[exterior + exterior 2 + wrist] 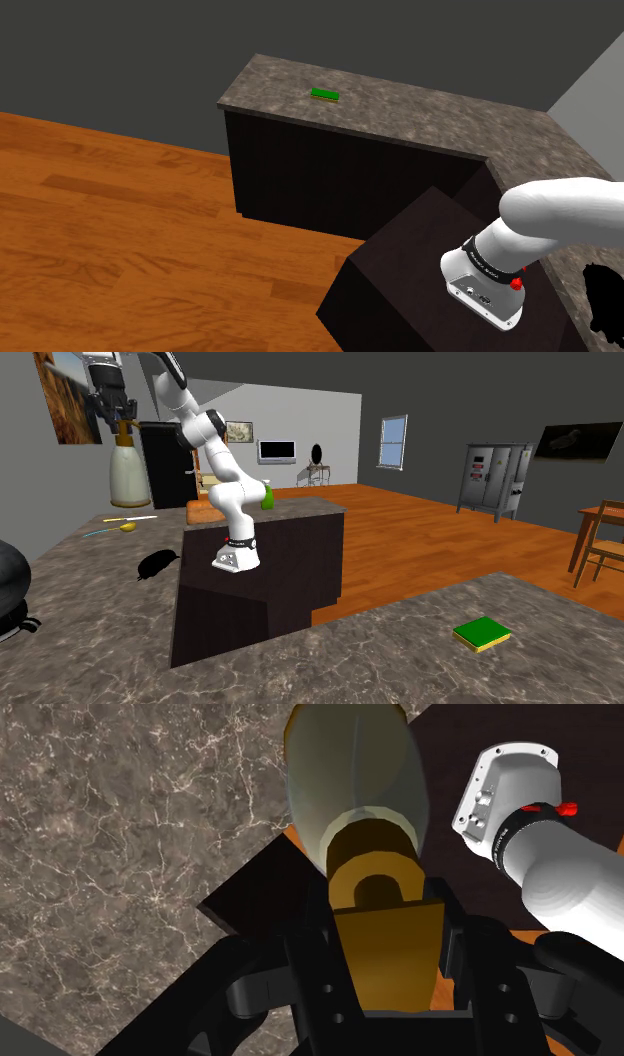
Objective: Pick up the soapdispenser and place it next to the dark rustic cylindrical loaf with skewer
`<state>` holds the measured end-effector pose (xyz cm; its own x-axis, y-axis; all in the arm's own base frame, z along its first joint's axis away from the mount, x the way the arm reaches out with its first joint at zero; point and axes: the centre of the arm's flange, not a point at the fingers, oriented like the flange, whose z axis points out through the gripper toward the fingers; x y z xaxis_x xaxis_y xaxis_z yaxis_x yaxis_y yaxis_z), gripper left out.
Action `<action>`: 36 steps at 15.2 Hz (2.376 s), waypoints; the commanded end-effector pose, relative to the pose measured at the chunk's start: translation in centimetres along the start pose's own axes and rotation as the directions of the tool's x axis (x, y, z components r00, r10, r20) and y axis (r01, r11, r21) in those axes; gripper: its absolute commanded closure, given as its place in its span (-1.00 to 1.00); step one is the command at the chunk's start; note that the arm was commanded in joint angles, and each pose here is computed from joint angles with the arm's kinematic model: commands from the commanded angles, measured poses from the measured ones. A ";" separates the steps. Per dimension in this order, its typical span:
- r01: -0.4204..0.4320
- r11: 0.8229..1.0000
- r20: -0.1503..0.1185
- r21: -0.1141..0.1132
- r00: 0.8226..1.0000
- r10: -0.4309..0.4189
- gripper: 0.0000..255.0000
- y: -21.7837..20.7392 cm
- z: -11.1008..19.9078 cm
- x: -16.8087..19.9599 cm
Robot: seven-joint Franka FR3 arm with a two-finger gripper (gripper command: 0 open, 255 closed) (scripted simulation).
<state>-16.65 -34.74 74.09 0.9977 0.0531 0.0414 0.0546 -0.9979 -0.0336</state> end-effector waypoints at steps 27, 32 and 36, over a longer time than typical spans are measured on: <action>0.000 1.000 0.000 0.000 1.000 0.000 1.00 0.5 14.8 -0.6; 0.000 1.000 0.000 0.000 1.000 0.000 1.00 0.5 17.4 -0.7; 0.000 1.000 0.000 0.000 1.000 0.000 1.00 0.6 19.5 -0.8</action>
<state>-16.74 -34.70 55.17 0.9977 0.0534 0.0411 0.0548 -0.9979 -0.0338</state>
